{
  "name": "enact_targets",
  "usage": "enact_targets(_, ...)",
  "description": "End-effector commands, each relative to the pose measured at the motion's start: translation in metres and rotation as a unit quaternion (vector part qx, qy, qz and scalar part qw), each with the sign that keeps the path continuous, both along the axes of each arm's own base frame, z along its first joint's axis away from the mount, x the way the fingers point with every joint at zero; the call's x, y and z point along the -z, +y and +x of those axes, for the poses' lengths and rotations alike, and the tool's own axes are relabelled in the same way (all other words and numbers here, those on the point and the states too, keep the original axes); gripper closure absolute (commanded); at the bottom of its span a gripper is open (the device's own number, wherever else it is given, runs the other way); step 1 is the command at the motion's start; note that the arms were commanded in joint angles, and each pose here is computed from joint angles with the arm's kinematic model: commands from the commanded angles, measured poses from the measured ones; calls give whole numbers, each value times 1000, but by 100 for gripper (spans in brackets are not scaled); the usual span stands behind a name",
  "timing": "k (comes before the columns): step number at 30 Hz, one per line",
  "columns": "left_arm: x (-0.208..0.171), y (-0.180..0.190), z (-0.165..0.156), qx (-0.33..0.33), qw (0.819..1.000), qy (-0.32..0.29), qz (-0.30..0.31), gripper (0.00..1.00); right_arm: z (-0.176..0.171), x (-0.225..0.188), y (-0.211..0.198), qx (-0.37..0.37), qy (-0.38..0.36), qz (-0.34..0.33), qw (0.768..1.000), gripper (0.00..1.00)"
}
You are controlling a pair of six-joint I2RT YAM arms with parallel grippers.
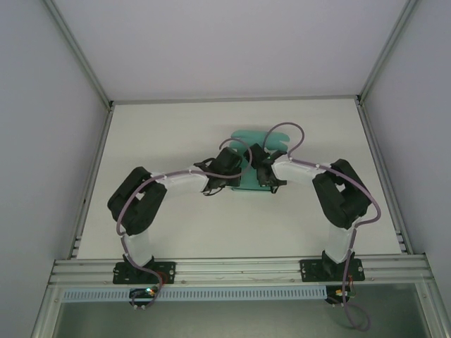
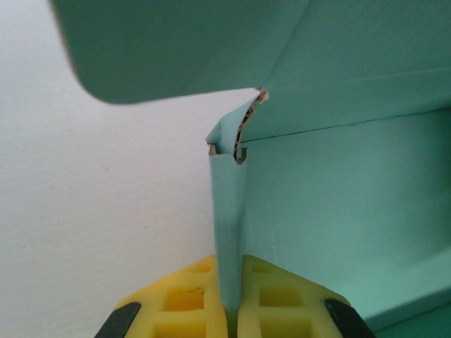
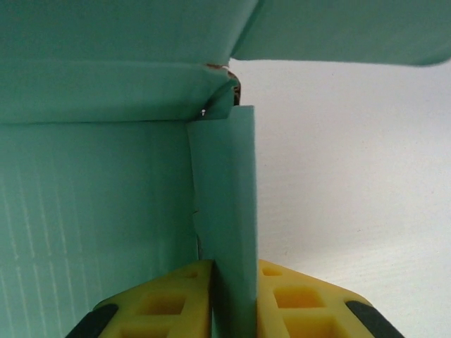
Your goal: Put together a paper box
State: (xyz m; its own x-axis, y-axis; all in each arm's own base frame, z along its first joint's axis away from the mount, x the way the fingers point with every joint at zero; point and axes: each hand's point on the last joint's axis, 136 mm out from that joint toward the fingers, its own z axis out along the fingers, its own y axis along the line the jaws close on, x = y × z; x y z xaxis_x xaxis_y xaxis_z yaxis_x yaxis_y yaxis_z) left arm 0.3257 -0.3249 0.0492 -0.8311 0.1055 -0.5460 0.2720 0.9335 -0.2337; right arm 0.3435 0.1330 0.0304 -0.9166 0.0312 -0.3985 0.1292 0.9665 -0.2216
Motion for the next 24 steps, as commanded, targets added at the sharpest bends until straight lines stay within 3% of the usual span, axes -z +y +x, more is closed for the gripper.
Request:
enact_targets(1, 30, 58, -6, -23, 985, 26, 167, 100, -20, 19, -39, -1, 44, -47, 998, 76)
enact_targets(5, 41, 56, -12, -14, 977, 38, 208, 100, -13, 14, -20, -21, 19, 22, 999, 65)
enact_targets(10, 54, 56, -19, -15, 974, 63, 217, 100, 4, -24, 10, -54, -51, 147, 986, 53)
enact_targets(13, 54, 61, -20, -16, 967, 61, 248, 100, 9, -51, 21, -77, -87, 197, 974, 35)
enact_targets(17, 60, 61, -23, -5, 957, 69, 282, 100, 8, -67, 14, -74, -118, 207, 968, 14)
enact_targets(24, 73, 72, -31, 8, 928, 89, 363, 100, 7, -60, -2, -56, -124, 220, 966, 12)
